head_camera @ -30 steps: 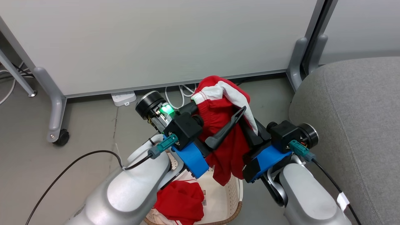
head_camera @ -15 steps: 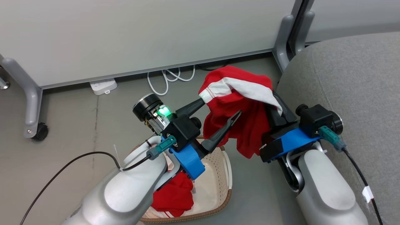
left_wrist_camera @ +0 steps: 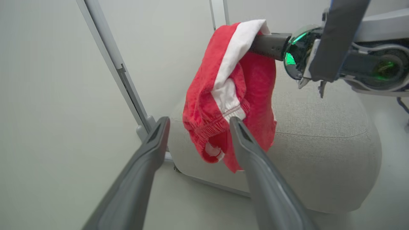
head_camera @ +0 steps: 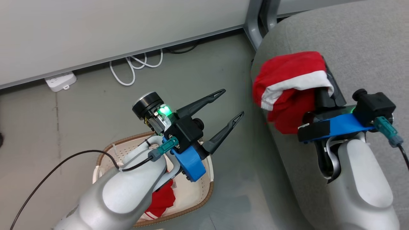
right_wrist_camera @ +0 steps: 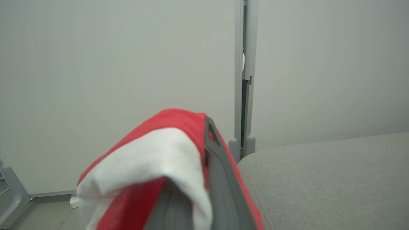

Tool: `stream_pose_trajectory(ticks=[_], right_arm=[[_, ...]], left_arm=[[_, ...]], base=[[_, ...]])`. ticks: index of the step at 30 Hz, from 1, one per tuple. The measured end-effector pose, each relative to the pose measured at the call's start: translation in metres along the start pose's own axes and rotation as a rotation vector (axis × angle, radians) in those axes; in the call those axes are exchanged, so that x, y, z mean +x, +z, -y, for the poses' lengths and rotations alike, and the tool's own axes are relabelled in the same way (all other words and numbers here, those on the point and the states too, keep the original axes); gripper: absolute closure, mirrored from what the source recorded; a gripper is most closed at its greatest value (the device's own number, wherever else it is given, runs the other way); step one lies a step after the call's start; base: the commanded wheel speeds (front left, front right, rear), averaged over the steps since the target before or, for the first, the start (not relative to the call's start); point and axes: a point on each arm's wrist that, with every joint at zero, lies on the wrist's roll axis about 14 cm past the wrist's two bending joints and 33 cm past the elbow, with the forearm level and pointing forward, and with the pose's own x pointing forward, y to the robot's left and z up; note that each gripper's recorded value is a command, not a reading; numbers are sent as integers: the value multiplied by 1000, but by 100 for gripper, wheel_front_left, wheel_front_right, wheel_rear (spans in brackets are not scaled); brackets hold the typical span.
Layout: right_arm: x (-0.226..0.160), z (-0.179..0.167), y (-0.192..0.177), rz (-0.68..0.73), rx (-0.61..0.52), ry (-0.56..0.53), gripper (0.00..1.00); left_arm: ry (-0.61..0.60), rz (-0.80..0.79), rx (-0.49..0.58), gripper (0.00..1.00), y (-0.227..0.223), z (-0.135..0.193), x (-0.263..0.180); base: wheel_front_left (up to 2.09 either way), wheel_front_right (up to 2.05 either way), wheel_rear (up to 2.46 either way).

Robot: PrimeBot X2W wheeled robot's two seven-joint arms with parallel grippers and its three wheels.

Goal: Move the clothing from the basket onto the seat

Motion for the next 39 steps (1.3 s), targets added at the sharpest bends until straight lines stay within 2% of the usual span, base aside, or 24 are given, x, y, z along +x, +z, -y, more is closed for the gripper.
stream_pose_trajectory(ticks=[10,20,29,39], right_arm=[[-33,82,7,4,-42,-230,100],[-90,145,4,-38,-83,-434,100],[-125,168,-4,-86,-92,-528,100],[-122,169,1,-66,-90,-529,100]], left_arm=[[-138,28,-37,0,-8,34,31],[-266,44,-78,0,-17,72,50],[-327,47,-112,0,-26,91,59],[-324,55,-121,0,-24,90,61]], base=[[0,0,0],[0,0,0],[0,0,0],[0,0,0]])
